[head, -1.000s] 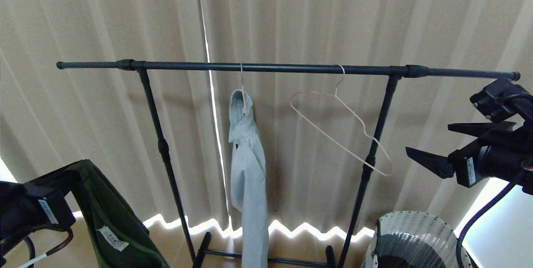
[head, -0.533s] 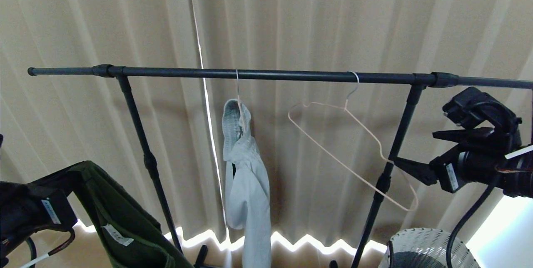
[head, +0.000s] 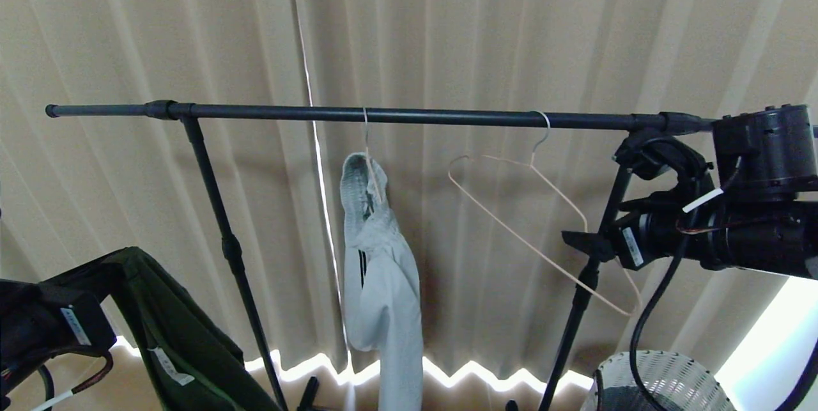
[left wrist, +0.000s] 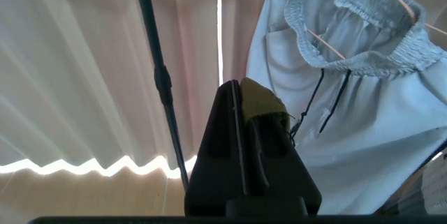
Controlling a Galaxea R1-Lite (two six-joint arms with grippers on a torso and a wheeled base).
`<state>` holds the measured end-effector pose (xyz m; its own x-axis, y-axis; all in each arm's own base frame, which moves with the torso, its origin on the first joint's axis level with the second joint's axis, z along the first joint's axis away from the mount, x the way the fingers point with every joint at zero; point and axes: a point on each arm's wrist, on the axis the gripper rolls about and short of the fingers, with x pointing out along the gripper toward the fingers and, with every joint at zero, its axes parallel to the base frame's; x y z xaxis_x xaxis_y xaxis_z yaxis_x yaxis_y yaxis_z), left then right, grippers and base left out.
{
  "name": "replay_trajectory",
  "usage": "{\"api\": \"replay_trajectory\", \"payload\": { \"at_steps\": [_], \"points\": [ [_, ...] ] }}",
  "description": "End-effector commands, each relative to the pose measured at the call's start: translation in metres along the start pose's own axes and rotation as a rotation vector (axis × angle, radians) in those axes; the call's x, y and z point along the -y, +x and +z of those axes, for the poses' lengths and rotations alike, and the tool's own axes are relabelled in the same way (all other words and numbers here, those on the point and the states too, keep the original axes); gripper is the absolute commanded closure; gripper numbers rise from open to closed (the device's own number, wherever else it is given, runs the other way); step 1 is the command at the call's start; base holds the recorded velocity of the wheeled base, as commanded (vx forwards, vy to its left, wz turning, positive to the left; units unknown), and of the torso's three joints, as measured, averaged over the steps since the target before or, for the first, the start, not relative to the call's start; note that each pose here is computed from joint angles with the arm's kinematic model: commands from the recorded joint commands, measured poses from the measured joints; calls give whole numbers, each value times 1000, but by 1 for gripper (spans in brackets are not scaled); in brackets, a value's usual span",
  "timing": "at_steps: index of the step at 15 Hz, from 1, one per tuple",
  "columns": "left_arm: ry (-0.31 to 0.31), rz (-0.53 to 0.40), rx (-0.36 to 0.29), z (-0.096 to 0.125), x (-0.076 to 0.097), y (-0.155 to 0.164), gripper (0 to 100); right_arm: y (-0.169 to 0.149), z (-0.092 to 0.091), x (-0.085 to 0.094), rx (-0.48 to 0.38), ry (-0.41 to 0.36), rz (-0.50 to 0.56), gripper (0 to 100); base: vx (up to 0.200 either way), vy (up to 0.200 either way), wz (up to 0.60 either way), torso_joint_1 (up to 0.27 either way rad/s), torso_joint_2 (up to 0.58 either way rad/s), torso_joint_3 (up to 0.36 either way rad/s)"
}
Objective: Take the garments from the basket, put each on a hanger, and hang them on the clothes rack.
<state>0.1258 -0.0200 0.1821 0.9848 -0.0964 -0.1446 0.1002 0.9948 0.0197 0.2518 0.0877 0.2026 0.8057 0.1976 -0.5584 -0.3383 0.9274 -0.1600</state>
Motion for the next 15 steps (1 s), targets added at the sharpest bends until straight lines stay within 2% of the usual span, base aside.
{"api": "replay_trajectory", "payload": {
  "at_steps": [1,3,7,10,13,14,15],
  "points": [
    [0,0,-2,0,0,0,100,16,12,-5,-57,52,25,0,0,0,0,0,0,0],
    [0,0,0,0,0,0,100,22,20,-5,-126,108,28,0,0,0,0,0,0,0],
    [0,0,0,0,0,0,100,47,14,-7,-180,118,24,0,0,0,0,0,0,0],
    [0,2,-2,0,0,0,100,54,12,-10,-194,110,22,0,0,0,0,0,0,0],
    [0,2,0,0,0,0,100,59,12,-10,-171,109,17,0,0,0,0,0,0,0],
    [0,2,-2,0,0,0,100,59,12,-10,-171,109,17,100,0,0,0,0,0,0],
    [0,2,-2,0,0,0,100,57,12,-10,-168,110,17,100,0,0,0,0,0,0]
  ]
}}
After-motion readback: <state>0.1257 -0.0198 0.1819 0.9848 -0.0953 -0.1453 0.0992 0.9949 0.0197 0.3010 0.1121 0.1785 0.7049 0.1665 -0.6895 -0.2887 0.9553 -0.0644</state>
